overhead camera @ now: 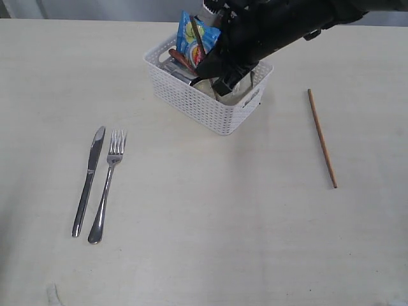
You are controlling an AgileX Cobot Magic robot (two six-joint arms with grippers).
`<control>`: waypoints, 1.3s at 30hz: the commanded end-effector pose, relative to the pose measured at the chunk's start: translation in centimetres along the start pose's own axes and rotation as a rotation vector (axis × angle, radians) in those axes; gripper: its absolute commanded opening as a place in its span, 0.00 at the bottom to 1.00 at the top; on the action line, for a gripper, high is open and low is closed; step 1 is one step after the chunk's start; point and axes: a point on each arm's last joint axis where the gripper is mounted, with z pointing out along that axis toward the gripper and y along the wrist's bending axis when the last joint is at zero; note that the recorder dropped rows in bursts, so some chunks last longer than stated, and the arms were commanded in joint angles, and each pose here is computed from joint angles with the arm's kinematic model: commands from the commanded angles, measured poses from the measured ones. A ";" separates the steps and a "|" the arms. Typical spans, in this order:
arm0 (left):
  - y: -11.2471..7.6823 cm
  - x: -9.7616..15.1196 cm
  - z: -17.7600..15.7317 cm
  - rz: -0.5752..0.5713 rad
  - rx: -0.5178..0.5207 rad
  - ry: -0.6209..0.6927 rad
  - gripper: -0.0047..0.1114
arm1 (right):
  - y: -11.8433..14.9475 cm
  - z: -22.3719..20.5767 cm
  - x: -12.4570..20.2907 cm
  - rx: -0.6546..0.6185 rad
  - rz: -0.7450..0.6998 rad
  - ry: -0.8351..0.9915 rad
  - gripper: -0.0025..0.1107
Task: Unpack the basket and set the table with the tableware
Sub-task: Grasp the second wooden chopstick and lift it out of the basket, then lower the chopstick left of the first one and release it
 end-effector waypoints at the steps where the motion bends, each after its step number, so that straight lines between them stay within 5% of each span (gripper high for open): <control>1: 0.0 0.1 0.0 -0.002 0.005 0.000 0.04 | 0.5 -2.3 -1.9 -0.008 -0.020 -0.057 0.03; 10: 0.0 0.1 0.0 -0.002 0.005 0.000 0.04 | 1.4 -8.7 -5.8 0.164 -0.065 -0.195 0.03; 19: 0.0 0.1 0.0 -0.002 0.005 0.000 0.04 | 0.4 -16.1 -6.0 0.356 0.234 -0.343 0.02; 24: 0.0 0.1 0.0 -0.002 0.005 0.000 0.04 | -2.7 -18.4 -1.8 0.451 0.624 -0.285 0.02; 29: 0.0 0.1 0.0 -0.002 0.005 0.000 0.04 | -5.6 -18.4 4.7 0.516 0.936 -0.040 0.02; 34: 0.0 0.1 0.0 -0.002 0.005 0.000 0.04 | -7.9 -11.9 12.8 0.278 1.176 0.279 0.02; 39: 0.0 0.1 0.0 -0.002 0.005 0.000 0.04 | -8.7 -6.4 16.6 0.186 1.226 0.394 0.02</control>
